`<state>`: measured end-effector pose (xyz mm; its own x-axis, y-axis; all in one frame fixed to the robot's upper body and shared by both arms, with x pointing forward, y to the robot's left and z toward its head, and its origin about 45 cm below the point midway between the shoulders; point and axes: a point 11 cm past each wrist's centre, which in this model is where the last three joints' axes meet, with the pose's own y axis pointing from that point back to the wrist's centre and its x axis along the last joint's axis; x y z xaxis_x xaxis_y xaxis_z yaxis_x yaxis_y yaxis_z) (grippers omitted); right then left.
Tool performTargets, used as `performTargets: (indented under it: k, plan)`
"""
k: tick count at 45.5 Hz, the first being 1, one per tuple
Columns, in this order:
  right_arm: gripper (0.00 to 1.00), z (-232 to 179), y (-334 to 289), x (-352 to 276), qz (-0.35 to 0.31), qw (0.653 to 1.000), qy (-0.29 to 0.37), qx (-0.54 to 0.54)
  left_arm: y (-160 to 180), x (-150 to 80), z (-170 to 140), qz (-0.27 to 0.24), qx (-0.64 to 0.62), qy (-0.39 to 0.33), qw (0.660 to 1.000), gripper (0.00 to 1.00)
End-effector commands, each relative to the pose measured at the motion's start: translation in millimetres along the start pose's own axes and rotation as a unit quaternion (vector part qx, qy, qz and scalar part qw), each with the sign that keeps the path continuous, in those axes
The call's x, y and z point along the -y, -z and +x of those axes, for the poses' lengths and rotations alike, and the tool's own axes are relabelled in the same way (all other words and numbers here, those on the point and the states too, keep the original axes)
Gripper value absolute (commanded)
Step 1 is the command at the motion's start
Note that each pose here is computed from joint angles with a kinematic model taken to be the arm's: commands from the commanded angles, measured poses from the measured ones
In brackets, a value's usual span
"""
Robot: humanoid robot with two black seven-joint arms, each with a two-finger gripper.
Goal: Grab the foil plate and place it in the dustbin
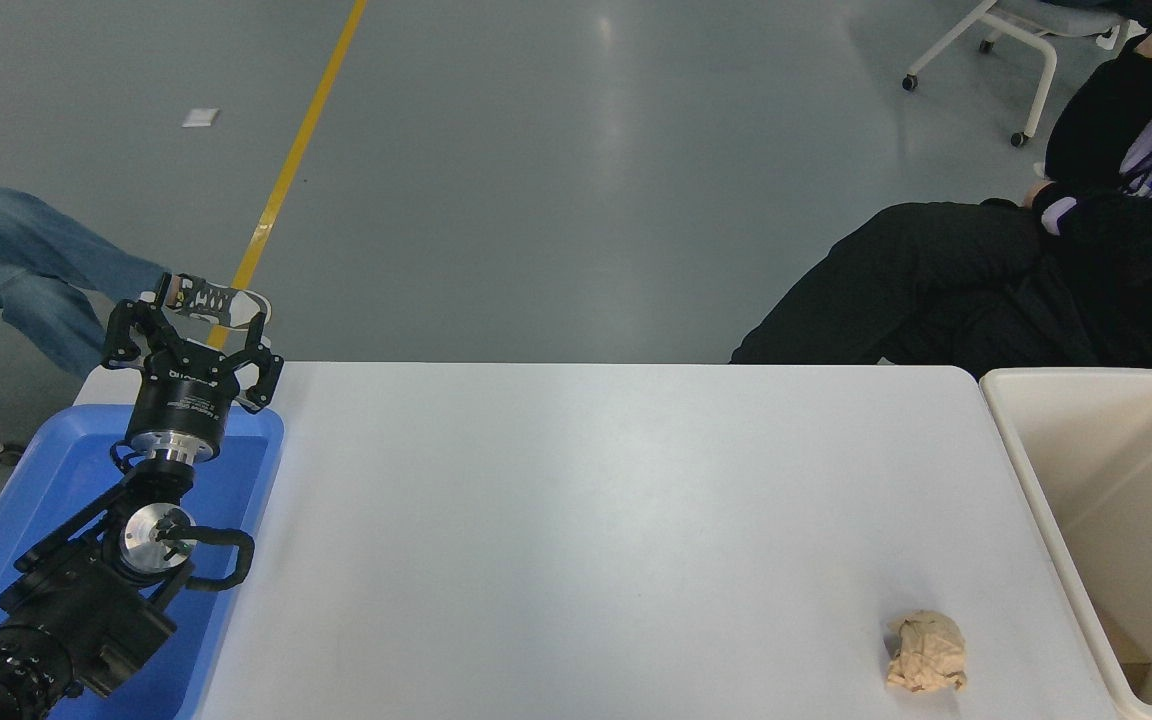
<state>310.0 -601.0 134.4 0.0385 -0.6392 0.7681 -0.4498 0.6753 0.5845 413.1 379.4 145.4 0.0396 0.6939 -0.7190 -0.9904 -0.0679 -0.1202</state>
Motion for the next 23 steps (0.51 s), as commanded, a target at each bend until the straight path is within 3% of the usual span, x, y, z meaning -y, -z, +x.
performTargets:
  k: [1, 8, 23]
  plan:
    - [1.00, -10.8, 46.6, -41.1, 0.026, 0.994, 0.102, 0.018, -0.3, 0.0, -0.1, 0.000, 0.000, 0.001, 1.000, 0.99]
    - [1.00, 4.3, 71.2, -65.8, 0.039, 0.992, 0.112, -0.036, -0.3, 0.0, 0.1, 0.000, 0.000, 0.000, 1.000, 0.99]
    - [1.00, 22.8, 131.7, -152.1, 0.063, 0.949, 0.255, -0.175, 0.0, 0.0, 0.1, 0.000, 0.000, 0.000, 1.000, 0.99]
